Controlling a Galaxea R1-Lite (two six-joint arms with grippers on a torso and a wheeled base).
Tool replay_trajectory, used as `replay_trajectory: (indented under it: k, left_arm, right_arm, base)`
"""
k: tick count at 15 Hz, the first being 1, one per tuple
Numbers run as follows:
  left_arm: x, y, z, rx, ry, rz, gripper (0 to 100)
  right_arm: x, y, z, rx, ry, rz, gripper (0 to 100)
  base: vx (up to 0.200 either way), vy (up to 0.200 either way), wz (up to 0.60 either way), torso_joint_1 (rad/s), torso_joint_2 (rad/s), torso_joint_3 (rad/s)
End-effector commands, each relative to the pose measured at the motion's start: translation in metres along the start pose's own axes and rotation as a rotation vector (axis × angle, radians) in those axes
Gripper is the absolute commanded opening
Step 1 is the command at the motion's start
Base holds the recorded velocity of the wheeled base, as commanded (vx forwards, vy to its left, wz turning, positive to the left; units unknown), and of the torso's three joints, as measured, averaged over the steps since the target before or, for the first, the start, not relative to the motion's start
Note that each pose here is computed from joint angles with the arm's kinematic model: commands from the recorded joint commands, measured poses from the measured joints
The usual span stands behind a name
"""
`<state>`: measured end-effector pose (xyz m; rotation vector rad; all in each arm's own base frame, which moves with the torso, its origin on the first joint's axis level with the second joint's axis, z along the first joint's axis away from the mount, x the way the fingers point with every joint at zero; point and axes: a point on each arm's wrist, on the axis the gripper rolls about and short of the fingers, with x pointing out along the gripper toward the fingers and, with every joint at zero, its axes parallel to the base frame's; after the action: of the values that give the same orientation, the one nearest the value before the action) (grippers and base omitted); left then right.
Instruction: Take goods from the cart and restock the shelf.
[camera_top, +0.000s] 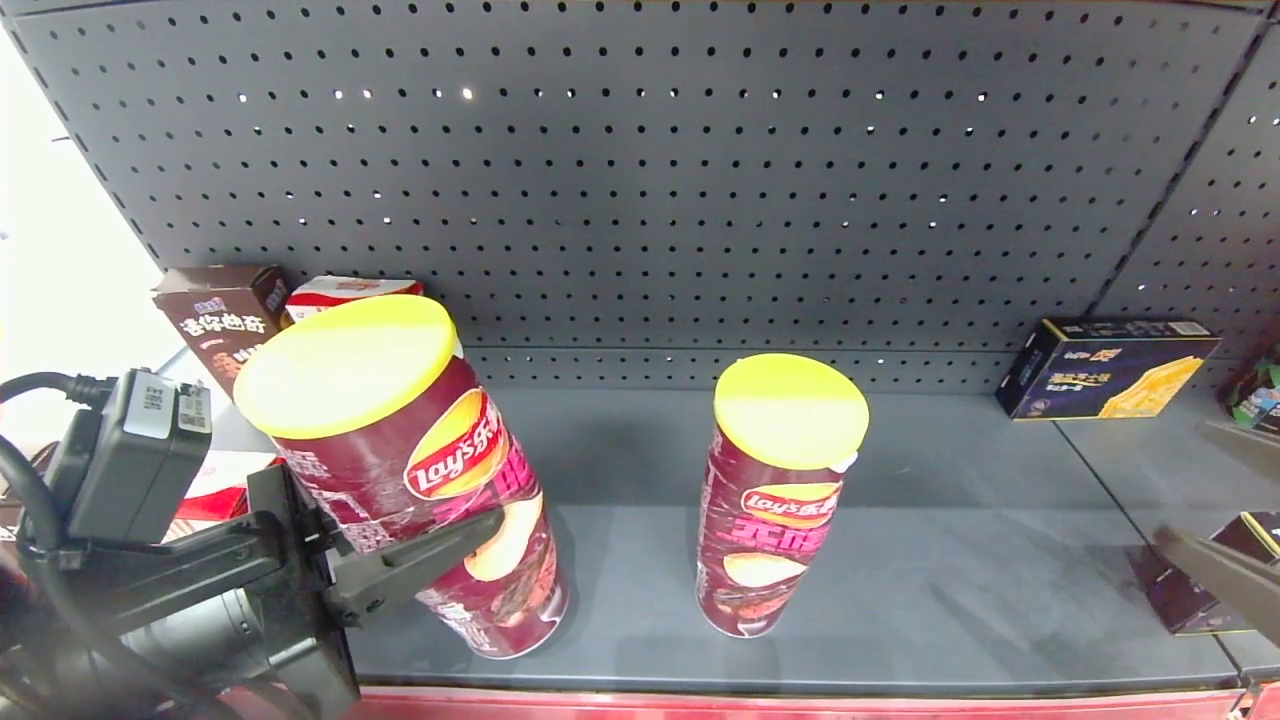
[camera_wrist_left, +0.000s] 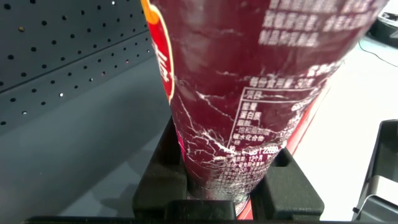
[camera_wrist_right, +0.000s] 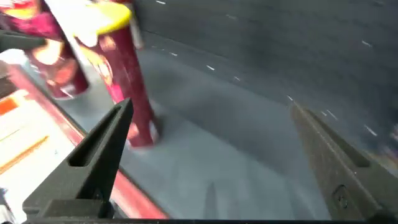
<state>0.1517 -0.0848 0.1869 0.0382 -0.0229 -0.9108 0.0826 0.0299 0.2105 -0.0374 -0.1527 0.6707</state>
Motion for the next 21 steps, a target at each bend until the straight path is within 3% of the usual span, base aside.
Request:
replay_trajectory:
  k: [1, 5, 8, 10, 11, 13, 16, 21]
  left_arm:
    - [-0.001, 0.0, -0.001, -0.001, 0.002, 0.0, 0]
    - [-0.001, -0.001, 0.003, 0.007, -0.013, -0.003, 0]
    - [-0.002, -0.002, 0.0, 0.005, -0.006, -0.004, 0]
    - [-0.002, -0.002, 0.0, 0.003, -0.003, -0.005, 0]
    - [-0.002, -0.002, 0.0, 0.005, -0.003, -0.005, 0]
    - [-0.005, -0.003, -0.002, 0.005, 0.002, -0.008, 0]
    - [-0.004, -0.009, -0.004, 0.0, 0.009, -0.043, 0]
    - [-0.001, -0.008, 0.004, 0.01, -0.016, -0.061, 0]
  right_arm:
    - [-0.053, 0.022, -0.014, -0.019, -0.045, -0.125, 100]
    - [-0.107, 0.046, -0.056, 0.011, 0.038, -0.333, 100]
    - [-0.114, 0.046, -0.08, 0.022, 0.091, -0.503, 100]
    - [-0.111, 0.044, -0.106, 0.035, 0.147, -0.526, 100]
    - [-0.112, 0.044, -0.106, 0.038, 0.151, -0.535, 100]
    - [-0.113, 0.046, -0.117, 0.04, 0.26, -0.521, 100]
    - [-0.113, 0.045, -0.116, 0.059, 0.244, -0.528, 100]
    - [-0.113, 0.045, -0.116, 0.061, 0.243, -0.528, 100]
  base:
    - [0.0, 0.0, 0.0, 0.0, 0.0, 0.0]
    - [0.0, 0.0, 0.0, 0.0, 0.0, 0.0]
    - [0.0, 0.0, 0.0, 0.0, 0.0, 0.0]
    - [0.0, 0.0, 0.0, 0.0, 0.0, 0.0]
    - [0.0, 0.0, 0.0, 0.0, 0.0, 0.0]
    - [0.0, 0.0, 0.0, 0.0, 0.0, 0.0]
    - [0.0, 0.0, 0.0, 0.0, 0.0, 0.0]
    - [0.0, 0.0, 0.0, 0.0, 0.0, 0.0]
